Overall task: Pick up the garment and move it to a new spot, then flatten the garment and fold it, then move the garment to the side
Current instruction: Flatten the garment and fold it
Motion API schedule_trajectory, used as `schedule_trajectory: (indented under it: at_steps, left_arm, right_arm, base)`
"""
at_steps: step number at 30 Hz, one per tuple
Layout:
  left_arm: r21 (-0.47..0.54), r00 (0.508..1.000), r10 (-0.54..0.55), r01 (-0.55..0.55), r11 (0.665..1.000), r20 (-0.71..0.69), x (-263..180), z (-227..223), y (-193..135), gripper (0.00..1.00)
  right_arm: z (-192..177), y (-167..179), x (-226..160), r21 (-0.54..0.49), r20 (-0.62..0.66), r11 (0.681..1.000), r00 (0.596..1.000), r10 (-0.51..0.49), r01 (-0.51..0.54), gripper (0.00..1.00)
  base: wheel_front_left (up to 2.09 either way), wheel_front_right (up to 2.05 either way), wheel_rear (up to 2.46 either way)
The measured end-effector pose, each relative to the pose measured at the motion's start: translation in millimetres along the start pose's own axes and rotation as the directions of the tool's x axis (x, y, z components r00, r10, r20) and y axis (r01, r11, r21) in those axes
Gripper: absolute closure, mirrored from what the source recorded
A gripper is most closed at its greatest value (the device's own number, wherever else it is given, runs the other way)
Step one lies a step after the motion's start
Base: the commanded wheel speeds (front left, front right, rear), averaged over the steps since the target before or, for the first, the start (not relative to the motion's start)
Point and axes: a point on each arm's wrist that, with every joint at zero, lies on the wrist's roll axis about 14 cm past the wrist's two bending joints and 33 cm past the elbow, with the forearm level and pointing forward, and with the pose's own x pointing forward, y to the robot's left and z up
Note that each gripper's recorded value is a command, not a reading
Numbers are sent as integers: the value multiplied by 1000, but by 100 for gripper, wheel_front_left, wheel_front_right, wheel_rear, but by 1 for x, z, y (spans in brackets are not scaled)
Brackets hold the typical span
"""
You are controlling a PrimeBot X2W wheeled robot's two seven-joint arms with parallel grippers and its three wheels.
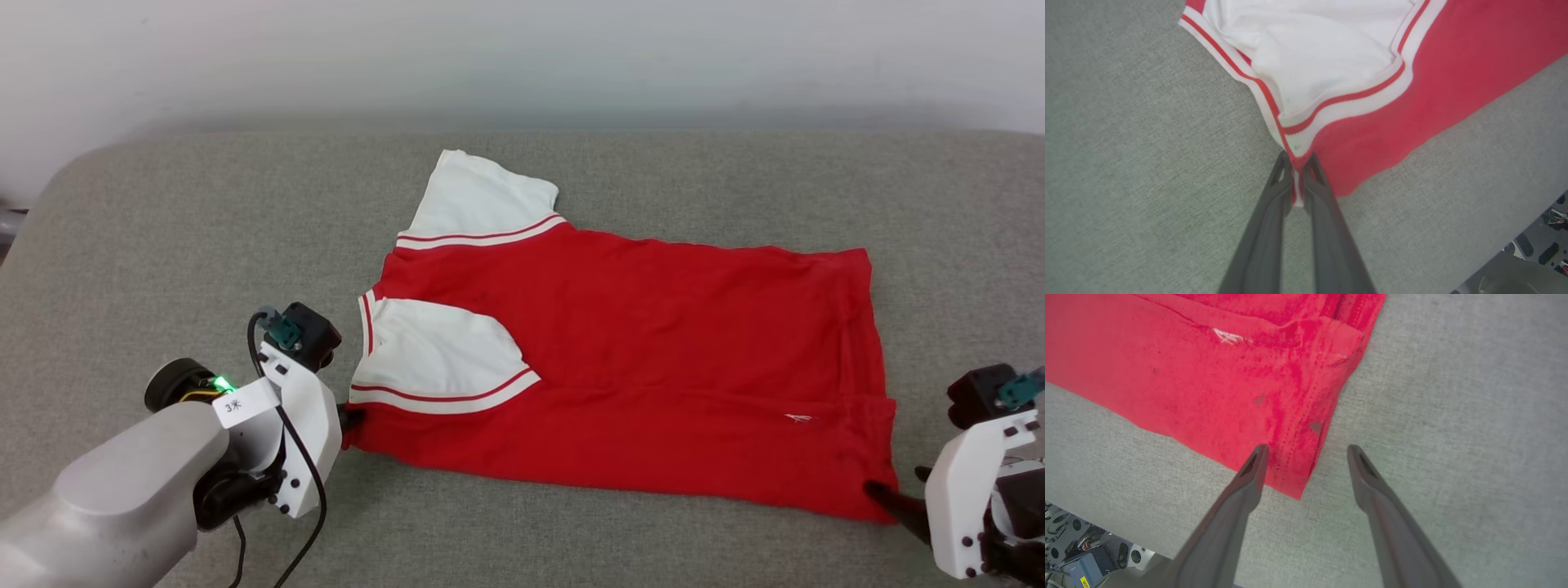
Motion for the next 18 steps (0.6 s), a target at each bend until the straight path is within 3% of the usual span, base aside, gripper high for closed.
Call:
schedule_trajectory:
  at_steps: [13,14,15,16,18]
  left_arm:
    - [-24,1000,-2,2,1000,-24,9,-11,5,100]
    - [-30,1000,-2,2,1000,-23,9,-11,5,100]
    - [-34,1000,-3,2,999,-24,9,-12,5,100]
    - [-40,1000,-4,3,999,-23,9,-13,4,100]
    - [-45,1000,-1,0,999,-22,8,-15,3,100]
  right_arm:
    - [-36,11,45,32,-110,999,993,30,-27,0]
    - [-36,11,46,29,-103,999,994,31,-28,73]
    - [-35,11,45,31,-92,999,995,32,-29,95]
    - [-34,12,45,34,-81,999,996,35,-33,100]
    - [-27,9,42,22,-46,999,999,28,-27,100]
  base:
    - [0,0,0]
    - [0,0,0]
    - [0,0,0]
    - [0,0,0]
    - [0,0,0]
